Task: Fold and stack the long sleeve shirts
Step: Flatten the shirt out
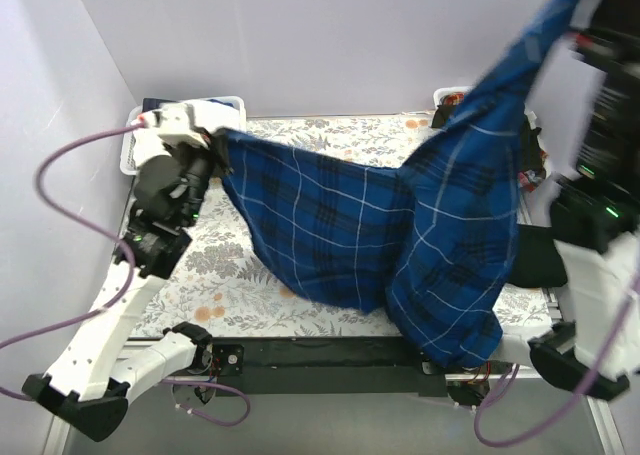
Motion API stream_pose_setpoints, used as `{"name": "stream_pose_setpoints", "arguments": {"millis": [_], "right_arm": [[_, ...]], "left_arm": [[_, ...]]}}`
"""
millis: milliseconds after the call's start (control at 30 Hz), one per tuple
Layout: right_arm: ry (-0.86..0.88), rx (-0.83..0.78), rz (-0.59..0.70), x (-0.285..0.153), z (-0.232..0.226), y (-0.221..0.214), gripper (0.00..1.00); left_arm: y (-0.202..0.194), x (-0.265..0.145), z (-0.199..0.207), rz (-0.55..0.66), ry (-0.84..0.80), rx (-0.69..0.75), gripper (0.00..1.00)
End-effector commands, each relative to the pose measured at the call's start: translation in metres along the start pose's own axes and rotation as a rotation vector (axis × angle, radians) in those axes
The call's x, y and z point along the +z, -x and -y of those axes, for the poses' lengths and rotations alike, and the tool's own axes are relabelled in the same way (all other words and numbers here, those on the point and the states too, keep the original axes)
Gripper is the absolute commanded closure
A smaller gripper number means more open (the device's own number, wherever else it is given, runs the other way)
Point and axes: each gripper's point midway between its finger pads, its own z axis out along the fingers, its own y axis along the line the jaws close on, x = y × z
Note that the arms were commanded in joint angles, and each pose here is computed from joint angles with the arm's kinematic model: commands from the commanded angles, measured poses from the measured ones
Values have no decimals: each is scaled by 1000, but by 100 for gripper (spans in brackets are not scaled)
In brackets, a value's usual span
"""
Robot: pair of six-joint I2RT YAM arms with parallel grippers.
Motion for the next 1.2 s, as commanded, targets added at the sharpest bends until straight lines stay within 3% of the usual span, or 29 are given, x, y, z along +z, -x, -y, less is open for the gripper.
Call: {"name": "stream_pose_setpoints", "arguments": {"millis": [0,33,133,267,500,767,1167], "right_arm": [[-83,-100,-298,-15,-13,-157,99],[-81,-113,-361,-28,-18,-187,99],[-111,-133,-486,-57,-17,-242,99],[-139,-141,-645,-109,-6,-312,99],[-203,-138,-686,-128,19,-327,99],[-206,-132,-586,-103,27,-275,99],[-57,-34,-240,-67,15,-76,99]], "left_arm": [[-74,-1,-34,-106,173,-59,100],[-101,-5,-42,-148,202,-51,100],[-125,-11,-65,-168,320,-55,100],[-122,-11,-84,-148,438,-22,100],[-78,3,-80,-92,447,21,100],[-19,-6,-69,-7,387,11,96],[79,-98,-79,250,334,-76,91]]}}
